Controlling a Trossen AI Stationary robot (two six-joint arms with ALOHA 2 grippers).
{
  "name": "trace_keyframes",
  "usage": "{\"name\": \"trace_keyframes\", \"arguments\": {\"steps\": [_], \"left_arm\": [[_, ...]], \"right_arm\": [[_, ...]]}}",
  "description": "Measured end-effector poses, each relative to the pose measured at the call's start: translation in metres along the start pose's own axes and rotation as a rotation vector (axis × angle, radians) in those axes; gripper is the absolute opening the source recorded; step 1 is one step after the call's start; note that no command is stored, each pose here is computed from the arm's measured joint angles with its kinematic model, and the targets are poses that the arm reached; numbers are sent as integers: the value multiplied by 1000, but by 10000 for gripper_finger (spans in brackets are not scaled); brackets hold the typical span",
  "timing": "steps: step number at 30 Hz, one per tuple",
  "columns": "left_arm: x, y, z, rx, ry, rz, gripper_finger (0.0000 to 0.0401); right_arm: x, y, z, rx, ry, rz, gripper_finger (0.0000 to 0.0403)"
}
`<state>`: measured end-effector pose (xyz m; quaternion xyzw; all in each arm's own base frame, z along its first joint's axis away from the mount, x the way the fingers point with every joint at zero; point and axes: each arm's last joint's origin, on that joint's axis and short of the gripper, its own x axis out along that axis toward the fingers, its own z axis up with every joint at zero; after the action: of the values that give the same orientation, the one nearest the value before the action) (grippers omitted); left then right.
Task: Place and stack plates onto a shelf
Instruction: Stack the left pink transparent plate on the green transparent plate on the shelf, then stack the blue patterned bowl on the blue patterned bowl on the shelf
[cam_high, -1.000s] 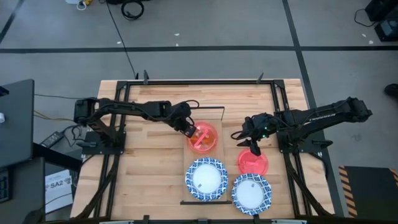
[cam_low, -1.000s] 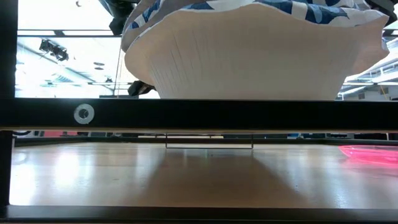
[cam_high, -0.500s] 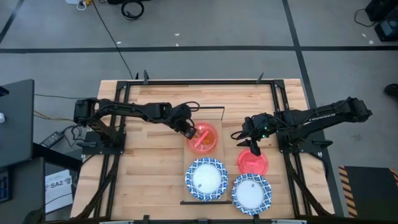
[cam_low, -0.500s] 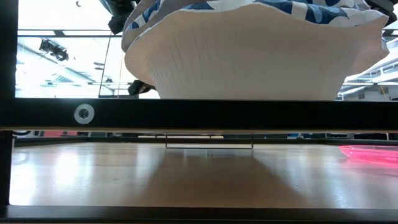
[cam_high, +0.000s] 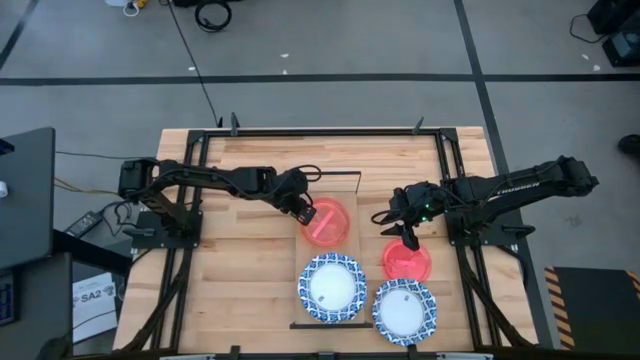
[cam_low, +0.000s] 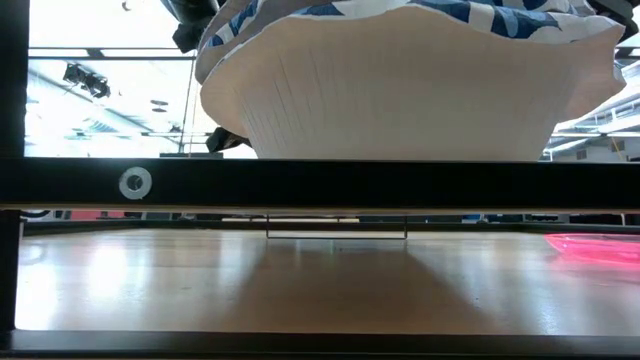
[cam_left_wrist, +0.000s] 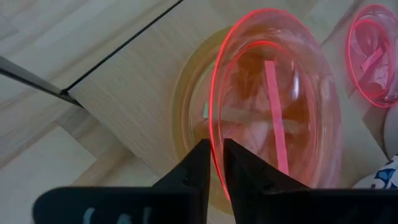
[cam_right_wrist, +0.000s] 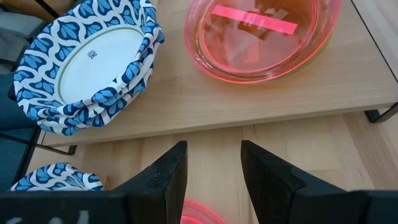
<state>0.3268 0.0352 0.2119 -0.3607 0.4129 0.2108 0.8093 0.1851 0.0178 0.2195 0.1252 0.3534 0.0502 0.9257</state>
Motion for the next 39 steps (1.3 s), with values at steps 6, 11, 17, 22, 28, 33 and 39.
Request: {"name": "trace_keyframes", "arguments": {"steps": [6, 11, 17, 22, 28, 33, 39], "left_arm": [[0, 0, 0, 0, 0, 0, 71], [0, 0, 0, 0, 0, 0, 97], [0, 0, 0, 0, 0, 0, 136], [0, 0, 0, -7, 1, -1, 165], [0, 1, -1, 15, 11, 6, 173], [0, 2, -2, 17, 22, 17, 172], [-2, 2, -1, 23, 19, 13, 172]], "right_arm": [[0, 0, 0, 0, 0, 0, 156], [0, 0, 0, 0, 0, 0, 156], [0, 0, 0, 0, 1, 0, 156], [0, 0, 0, 0, 1, 0, 156], [0, 0, 0, 0, 1, 1, 156], [0, 0, 0, 0, 1, 1, 156], [0, 0, 0, 0, 1, 1, 156]]}}
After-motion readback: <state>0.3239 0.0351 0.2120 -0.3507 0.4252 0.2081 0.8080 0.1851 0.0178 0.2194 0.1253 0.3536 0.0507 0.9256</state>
